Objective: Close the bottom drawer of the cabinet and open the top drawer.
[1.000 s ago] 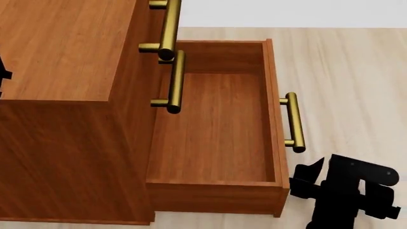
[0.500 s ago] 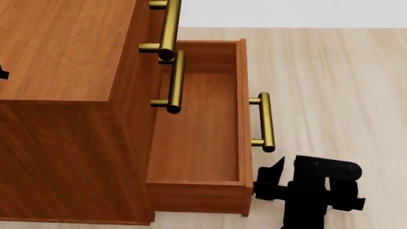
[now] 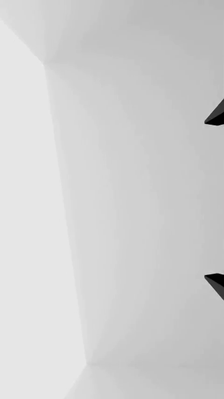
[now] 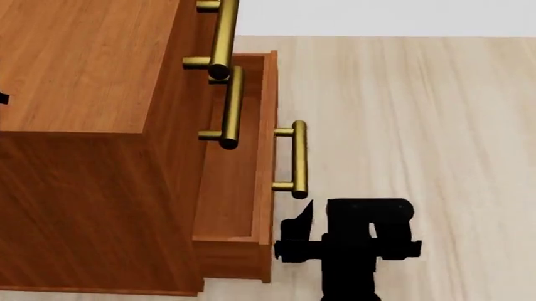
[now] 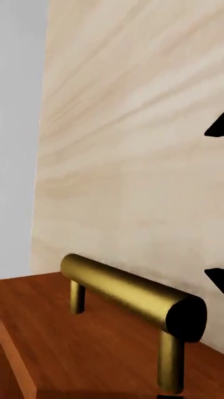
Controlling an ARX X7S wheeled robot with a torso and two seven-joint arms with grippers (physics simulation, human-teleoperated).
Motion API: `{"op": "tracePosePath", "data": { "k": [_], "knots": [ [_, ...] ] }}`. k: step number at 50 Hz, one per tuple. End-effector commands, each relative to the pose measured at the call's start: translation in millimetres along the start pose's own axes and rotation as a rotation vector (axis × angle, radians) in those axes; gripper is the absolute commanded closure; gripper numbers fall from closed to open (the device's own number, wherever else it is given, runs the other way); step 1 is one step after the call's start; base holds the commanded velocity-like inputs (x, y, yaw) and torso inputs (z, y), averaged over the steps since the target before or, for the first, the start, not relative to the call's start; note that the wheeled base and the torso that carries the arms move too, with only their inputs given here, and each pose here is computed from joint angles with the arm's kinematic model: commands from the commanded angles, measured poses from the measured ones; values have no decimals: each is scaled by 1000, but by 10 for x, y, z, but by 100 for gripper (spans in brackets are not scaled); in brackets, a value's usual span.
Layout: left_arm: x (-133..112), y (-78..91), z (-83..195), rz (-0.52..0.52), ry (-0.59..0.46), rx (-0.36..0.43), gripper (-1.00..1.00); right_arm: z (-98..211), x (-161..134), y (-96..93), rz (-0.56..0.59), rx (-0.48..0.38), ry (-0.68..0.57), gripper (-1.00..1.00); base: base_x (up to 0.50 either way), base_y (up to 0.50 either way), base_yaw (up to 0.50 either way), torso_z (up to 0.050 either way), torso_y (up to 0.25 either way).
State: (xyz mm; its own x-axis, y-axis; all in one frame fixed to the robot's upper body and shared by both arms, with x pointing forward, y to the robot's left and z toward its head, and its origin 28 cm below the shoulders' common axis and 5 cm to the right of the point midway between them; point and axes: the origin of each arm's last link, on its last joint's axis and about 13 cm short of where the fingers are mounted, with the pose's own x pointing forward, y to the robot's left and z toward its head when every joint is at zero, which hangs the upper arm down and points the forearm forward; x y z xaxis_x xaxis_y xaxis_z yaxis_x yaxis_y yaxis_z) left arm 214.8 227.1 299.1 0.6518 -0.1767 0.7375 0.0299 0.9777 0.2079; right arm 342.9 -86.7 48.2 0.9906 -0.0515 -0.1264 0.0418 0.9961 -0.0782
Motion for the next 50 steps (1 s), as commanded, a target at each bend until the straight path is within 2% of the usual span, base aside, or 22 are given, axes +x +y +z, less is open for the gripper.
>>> {"op": "tracePosePath", "data": {
  "k": [1, 16, 29, 42, 46, 50],
  "knots": [
    [4, 0, 12, -3, -2, 1, -100, 96, -31, 294, 100, 9, -22, -100, 0, 0, 0, 0, 0],
    [0, 11, 42, -2, -7, 7, -100, 138, -102, 653, 229, -19, -31, -100, 0, 0, 1, 0, 0],
    [1, 37, 77, 4, -11, 16, -100, 160, -145, 871, 314, -26, -31, -100, 0, 0, 1, 0, 0],
    [7, 33, 89, 4, -14, 13, -100, 227, -191, 919, 343, -24, -46, -100, 4, 5, 8, 0, 0],
    [7, 26, 95, 2, -16, 12, -100, 225, -242, 878, 342, -20, -51, -100, 0, 5, 7, 0, 0],
    [6, 14, 92, -2, -16, 9, -100, 225, -302, 761, 314, -6, -56, -100, 0, 4, 5, 0, 0]
  ]
}}
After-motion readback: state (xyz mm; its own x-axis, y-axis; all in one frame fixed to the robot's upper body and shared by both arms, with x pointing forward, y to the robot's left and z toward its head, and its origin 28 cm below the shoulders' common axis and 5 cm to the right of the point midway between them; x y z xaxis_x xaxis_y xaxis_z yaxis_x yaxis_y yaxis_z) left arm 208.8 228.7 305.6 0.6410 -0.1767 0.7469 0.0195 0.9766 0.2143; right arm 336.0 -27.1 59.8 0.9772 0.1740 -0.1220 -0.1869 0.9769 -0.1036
